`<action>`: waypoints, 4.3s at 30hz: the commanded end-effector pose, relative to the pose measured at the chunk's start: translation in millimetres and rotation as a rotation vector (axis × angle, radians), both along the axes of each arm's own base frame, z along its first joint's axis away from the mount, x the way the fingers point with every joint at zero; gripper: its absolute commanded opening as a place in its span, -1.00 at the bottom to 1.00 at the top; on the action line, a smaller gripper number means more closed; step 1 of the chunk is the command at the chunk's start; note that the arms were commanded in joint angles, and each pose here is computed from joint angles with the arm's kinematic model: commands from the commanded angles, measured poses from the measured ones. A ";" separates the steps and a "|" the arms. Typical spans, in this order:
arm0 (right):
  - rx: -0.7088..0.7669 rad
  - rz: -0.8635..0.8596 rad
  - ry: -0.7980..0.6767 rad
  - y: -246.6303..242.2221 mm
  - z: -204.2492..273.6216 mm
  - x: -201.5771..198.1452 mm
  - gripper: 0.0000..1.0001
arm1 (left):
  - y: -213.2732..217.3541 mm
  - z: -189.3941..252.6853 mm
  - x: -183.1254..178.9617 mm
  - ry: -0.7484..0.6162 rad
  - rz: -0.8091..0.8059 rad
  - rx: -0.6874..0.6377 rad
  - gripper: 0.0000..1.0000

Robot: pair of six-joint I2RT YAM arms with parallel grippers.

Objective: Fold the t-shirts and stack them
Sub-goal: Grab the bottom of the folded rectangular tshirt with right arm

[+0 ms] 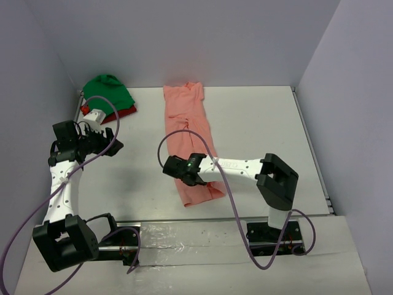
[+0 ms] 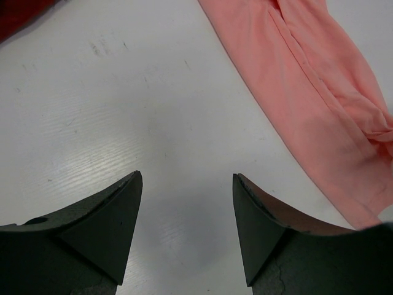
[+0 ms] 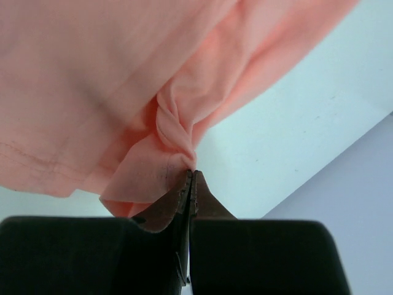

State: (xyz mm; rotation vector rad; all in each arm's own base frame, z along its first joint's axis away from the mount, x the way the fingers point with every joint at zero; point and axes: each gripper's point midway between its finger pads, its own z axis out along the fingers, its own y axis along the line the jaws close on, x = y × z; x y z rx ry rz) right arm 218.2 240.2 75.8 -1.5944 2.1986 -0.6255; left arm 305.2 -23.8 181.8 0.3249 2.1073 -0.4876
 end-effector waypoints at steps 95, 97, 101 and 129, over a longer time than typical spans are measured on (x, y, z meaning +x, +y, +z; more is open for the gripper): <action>0.333 0.683 0.067 27.2 -44.0 -118.3 0.41 | 11.2 14.7 -3.2 -0.088 -0.005 0.018 0.40; 0.319 0.680 0.061 26.5 -48.1 -115.2 0.41 | 11.0 15.2 -3.3 -0.089 -0.006 0.017 0.40; 0.285 0.664 0.060 25.7 -59.2 -107.4 0.40 | 11.7 15.3 -3.4 -0.093 -0.003 0.022 0.39; 0.165 0.474 0.379 12.0 -69.8 -106.4 -1.00 | 11.7 16.0 -5.4 -0.093 -0.014 0.019 0.40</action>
